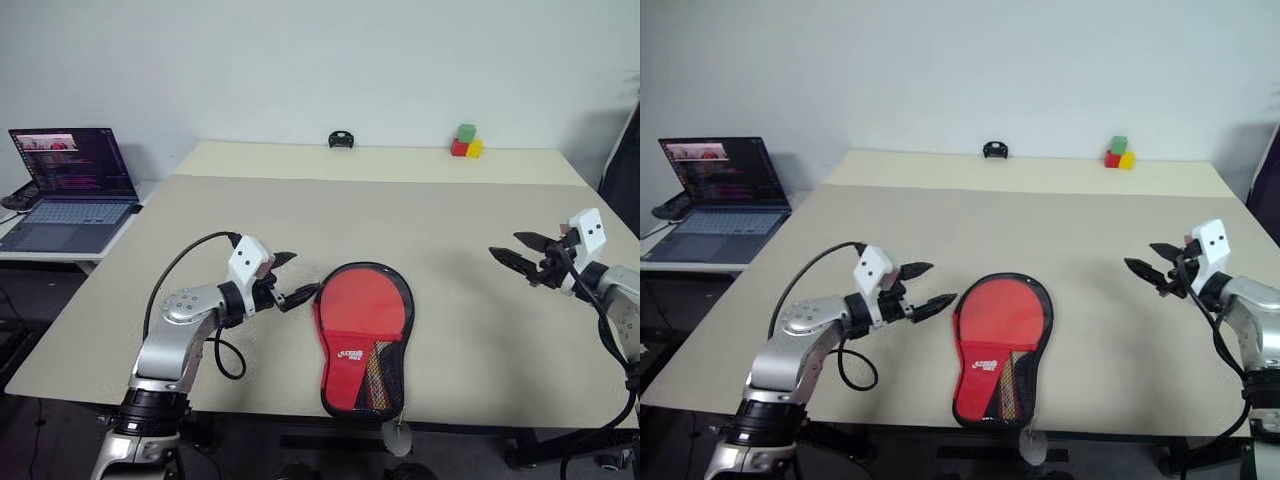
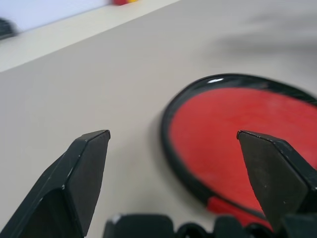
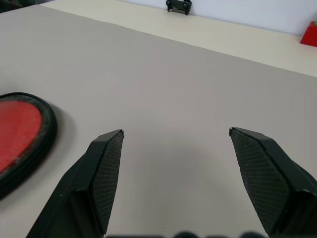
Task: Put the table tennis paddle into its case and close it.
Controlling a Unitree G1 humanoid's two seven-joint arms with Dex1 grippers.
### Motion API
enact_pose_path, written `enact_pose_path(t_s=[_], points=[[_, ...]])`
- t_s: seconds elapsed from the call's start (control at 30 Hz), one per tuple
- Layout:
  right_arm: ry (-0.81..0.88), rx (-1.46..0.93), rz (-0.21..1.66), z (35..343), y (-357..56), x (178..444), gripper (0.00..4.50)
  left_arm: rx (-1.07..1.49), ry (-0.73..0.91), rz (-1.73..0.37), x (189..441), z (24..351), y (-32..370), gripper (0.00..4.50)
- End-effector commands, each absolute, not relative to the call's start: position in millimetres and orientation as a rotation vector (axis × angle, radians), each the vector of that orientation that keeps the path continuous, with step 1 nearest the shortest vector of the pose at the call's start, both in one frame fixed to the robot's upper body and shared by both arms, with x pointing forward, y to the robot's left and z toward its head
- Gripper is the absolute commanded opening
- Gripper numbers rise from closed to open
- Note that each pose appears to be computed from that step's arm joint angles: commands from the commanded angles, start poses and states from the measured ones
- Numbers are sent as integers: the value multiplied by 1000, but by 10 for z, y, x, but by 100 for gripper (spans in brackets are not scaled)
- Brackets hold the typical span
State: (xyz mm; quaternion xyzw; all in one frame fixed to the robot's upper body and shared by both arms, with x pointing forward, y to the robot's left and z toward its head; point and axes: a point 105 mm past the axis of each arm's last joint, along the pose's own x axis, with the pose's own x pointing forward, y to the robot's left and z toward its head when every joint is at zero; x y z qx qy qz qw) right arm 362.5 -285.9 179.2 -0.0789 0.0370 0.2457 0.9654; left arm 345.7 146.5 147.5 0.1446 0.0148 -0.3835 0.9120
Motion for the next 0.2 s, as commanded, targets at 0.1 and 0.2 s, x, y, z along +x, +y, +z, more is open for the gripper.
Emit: enact_pose_path(t_s=[0.1,0.2], points=[[52,-216,488,1877,-2883,3590,371,344,-7,-727,3509,1511,1542,450],[84,-216,480,1809,-2909,3637,371,329,-11,-713,3547,1491,1539,450]])
